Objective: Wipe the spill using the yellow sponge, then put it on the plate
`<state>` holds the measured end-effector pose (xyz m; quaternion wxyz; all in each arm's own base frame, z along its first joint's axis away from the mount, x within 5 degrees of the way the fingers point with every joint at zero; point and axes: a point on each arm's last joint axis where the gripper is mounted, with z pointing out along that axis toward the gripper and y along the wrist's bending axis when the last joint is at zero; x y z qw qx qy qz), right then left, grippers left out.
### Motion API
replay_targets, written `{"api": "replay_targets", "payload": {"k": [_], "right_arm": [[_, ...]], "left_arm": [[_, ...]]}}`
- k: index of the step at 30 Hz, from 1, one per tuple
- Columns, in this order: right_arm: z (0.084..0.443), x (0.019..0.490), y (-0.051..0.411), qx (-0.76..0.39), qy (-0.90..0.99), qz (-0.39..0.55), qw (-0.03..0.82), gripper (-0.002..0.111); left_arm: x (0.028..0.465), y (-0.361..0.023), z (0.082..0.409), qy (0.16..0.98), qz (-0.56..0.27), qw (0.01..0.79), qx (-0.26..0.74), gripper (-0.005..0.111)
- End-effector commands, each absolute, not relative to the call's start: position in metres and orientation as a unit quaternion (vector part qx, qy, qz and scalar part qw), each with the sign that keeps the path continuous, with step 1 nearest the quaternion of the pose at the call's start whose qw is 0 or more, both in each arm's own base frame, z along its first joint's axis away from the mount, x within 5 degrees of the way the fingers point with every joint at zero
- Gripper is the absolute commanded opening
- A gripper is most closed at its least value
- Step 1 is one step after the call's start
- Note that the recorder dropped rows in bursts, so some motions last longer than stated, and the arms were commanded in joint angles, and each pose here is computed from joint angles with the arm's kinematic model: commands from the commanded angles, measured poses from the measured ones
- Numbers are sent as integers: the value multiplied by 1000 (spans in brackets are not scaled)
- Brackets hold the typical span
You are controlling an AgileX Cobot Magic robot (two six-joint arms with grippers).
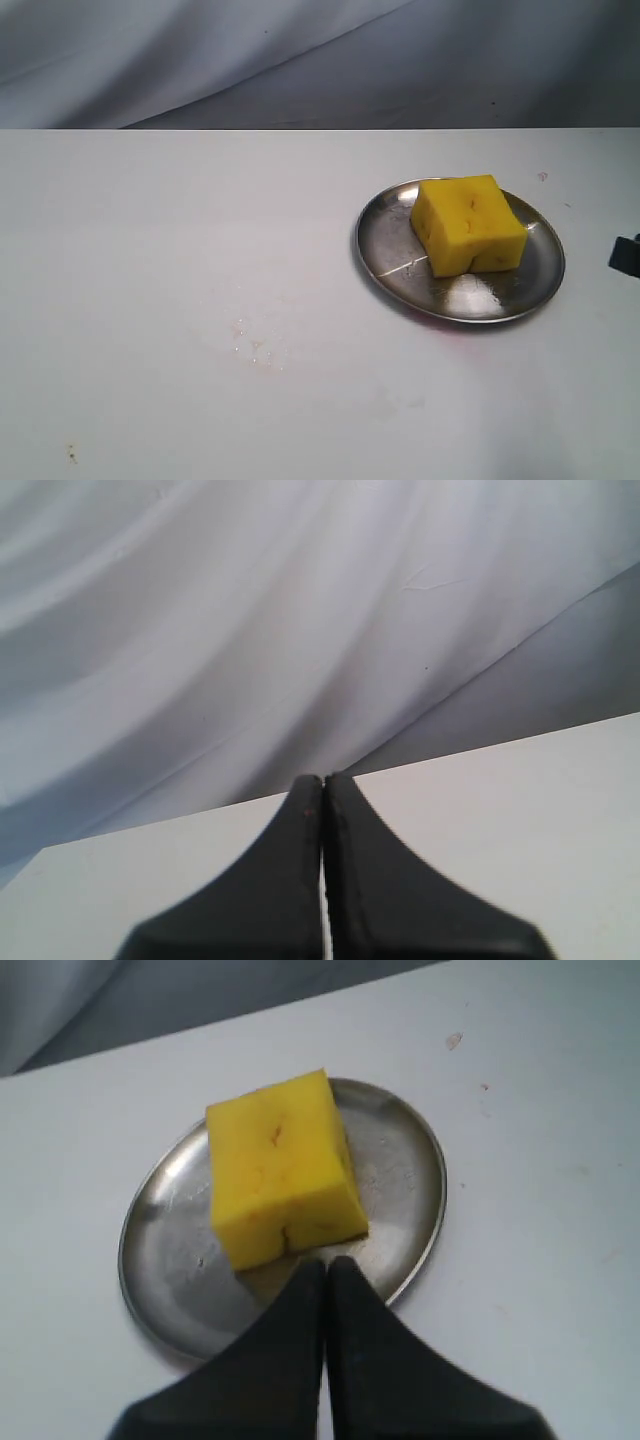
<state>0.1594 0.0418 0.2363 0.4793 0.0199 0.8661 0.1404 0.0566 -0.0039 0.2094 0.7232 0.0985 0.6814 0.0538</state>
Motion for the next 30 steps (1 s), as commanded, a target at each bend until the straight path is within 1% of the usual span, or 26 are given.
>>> {"api": "replay_targets", "payload": {"k": [1, 5, 8, 11, 15, 21, 23, 30], "right_arm": [[232, 134, 28, 44, 820, 145, 552, 0], [213, 103, 20, 43, 788, 147, 596, 0], [201, 85, 15, 5, 747, 124, 653, 0], [210, 70, 14, -48, 705, 87, 702, 0], [216, 57, 11, -64, 664, 74, 742, 0], [211, 55, 10, -45, 681, 76, 727, 0], [206, 56, 8, -27, 704, 79, 705, 0], [206, 56, 8, -40, 705, 66, 705, 0]], "left_arm": [[56, -4, 211, 677, 49, 729, 92, 0], [56, -4, 211, 677, 49, 729, 92, 0], [56, -4, 211, 677, 49, 729, 92, 0], [56, -4, 211, 677, 49, 729, 92, 0], [56, -4, 211, 677, 49, 729, 92, 0], [56, -4, 211, 677, 49, 729, 92, 0], [56, -4, 211, 677, 49, 729, 92, 0], [56, -4, 211, 677, 49, 729, 92, 0]]}}
